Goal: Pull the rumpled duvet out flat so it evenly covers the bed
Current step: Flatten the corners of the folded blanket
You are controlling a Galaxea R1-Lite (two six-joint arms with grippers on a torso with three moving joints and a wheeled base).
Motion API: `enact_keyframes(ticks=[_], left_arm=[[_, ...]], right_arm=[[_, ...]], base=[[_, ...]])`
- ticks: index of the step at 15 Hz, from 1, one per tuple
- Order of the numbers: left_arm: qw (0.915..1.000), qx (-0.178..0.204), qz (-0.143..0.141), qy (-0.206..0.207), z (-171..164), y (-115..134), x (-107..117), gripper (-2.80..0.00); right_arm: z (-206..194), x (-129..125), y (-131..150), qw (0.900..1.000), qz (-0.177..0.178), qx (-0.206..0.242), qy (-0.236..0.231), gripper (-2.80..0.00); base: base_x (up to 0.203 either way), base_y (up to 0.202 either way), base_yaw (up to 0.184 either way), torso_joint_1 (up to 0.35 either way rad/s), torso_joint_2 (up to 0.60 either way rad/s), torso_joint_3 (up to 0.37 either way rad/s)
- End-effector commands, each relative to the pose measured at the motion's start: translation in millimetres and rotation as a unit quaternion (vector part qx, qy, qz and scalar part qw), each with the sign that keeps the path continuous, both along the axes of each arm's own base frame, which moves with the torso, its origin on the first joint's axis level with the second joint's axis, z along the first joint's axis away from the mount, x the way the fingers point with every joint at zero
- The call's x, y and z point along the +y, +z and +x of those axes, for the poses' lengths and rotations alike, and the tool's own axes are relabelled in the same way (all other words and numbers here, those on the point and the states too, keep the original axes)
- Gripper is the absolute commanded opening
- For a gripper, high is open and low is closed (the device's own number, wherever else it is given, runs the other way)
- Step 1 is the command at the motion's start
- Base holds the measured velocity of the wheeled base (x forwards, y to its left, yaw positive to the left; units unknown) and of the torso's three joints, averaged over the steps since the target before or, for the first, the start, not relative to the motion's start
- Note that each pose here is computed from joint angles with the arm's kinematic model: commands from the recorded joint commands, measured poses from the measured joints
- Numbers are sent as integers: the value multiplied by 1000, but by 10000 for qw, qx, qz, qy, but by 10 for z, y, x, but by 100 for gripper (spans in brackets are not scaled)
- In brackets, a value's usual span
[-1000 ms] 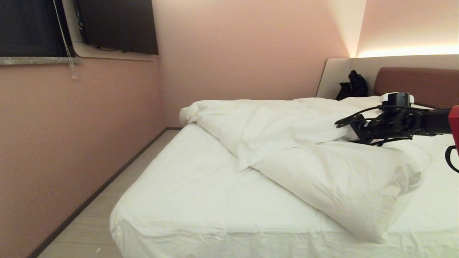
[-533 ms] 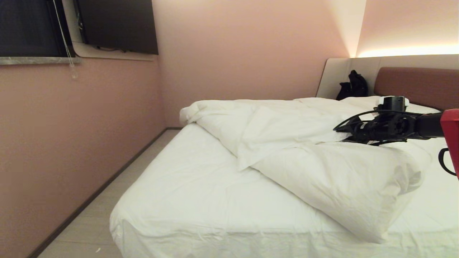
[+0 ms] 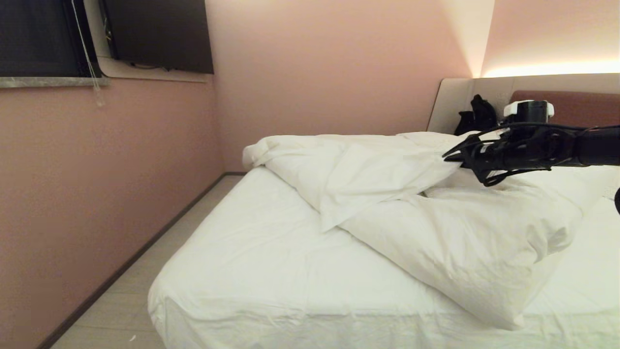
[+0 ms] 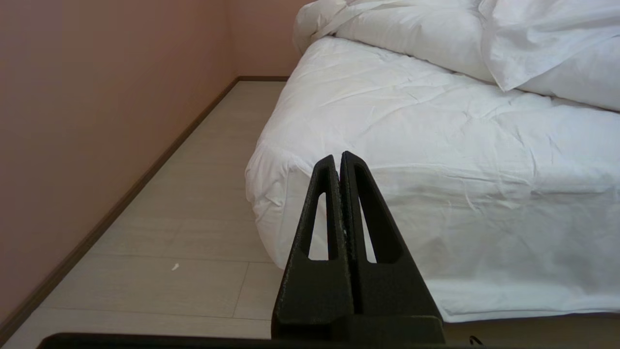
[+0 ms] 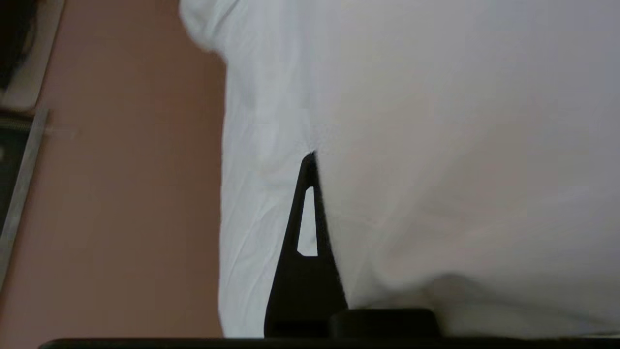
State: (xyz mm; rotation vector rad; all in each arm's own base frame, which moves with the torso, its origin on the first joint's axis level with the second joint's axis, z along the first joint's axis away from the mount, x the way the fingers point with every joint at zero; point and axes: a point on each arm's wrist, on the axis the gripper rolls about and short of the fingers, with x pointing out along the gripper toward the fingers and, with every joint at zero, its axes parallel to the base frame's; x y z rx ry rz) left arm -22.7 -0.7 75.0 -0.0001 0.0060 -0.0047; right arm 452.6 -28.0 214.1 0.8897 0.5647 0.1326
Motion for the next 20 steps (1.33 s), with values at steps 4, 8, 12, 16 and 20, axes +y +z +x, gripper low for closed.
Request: enact_keyframes(ticks=[4,8,12,16,20], left_arm=[[10000,1,0,1,0,0,0,-280],[10000,1,0,1,0,0,0,-280],[10000,1,0,1,0,0,0,-280],[10000,1,0,1,0,0,0,-280],[10000,1,0,1,0,0,0,-280]], right_arm=[[-505,876,510,9958,-32,-178,894,-280],[-818,1602,655,9866,-133,-288,1600,-280],[-1079,2061,669,9792,-283,-192,2000,-280],[-1463,2540,747,9652,-353,-268,2577,-280],[-1899,3034,726,9455,-489,-296,3206,-280]], base=[[0,0,0,0,0,0],[0,0,0,0,0,0],[0,0,0,0,0,0],[0,0,0,0,0,0],[0,0,0,0,0,0]])
